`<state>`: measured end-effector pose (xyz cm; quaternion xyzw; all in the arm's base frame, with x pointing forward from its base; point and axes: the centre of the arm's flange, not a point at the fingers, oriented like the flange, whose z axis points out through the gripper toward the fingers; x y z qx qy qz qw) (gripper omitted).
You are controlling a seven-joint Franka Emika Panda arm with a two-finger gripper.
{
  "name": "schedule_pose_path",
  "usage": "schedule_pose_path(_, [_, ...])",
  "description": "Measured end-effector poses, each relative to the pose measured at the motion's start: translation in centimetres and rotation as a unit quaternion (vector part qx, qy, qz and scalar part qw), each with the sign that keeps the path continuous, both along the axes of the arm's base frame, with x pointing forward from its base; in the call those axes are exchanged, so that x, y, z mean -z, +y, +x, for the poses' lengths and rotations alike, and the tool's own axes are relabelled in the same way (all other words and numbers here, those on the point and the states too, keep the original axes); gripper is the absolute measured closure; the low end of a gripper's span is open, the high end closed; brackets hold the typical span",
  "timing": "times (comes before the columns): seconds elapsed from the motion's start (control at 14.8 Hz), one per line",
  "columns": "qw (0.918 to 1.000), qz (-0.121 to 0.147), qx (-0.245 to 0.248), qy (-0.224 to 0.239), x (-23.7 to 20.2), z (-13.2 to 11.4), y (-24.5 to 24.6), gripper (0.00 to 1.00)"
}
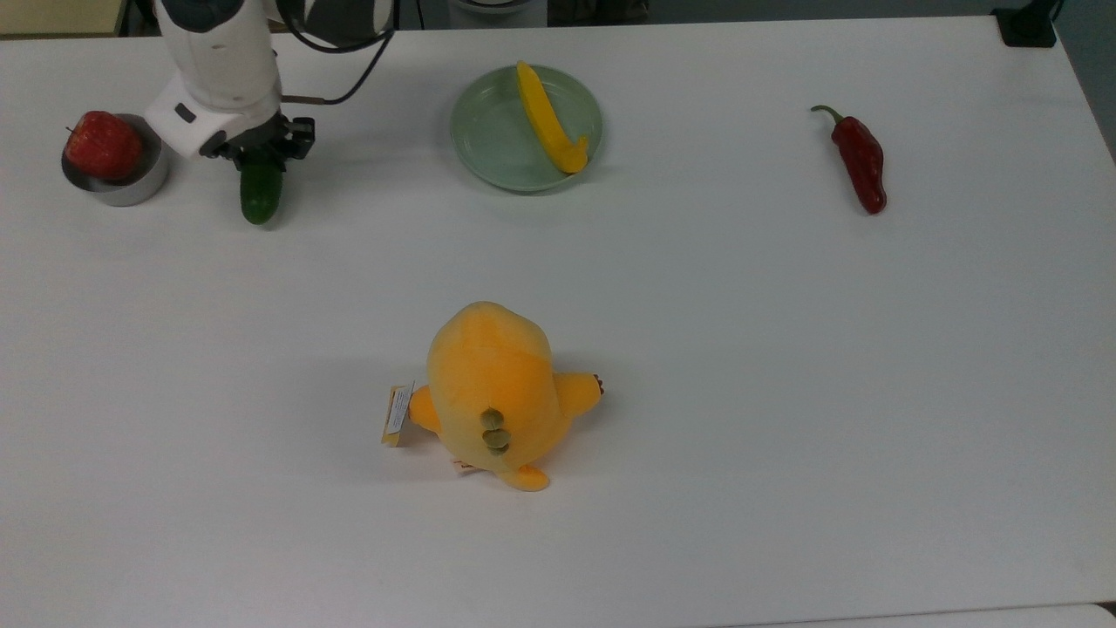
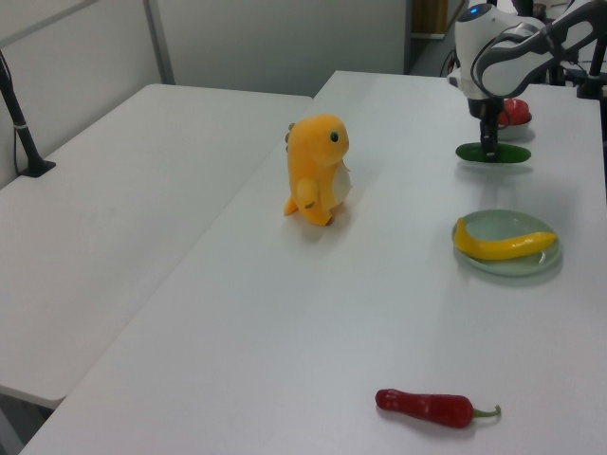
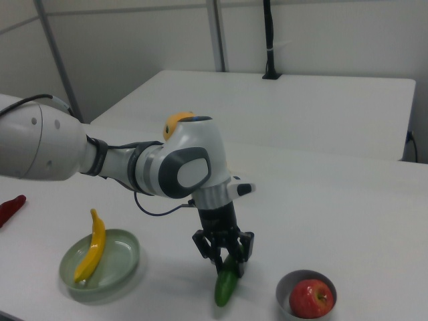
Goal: Put the cucumber on the left side of the bowl
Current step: 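Carry the cucumber toward the apple bowl and lower it beside it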
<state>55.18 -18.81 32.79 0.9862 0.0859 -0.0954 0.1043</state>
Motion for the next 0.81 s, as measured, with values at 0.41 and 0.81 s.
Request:
schedule_pose_path(0.41, [0.9998,-0.003,0.019,0.001,-0.1,-0.8,-2.2,0.53])
schedule_pose_path(0.81, [0.9994,-0.009,0.027,-0.018,-0.5,-1.2,-4.6,0.53])
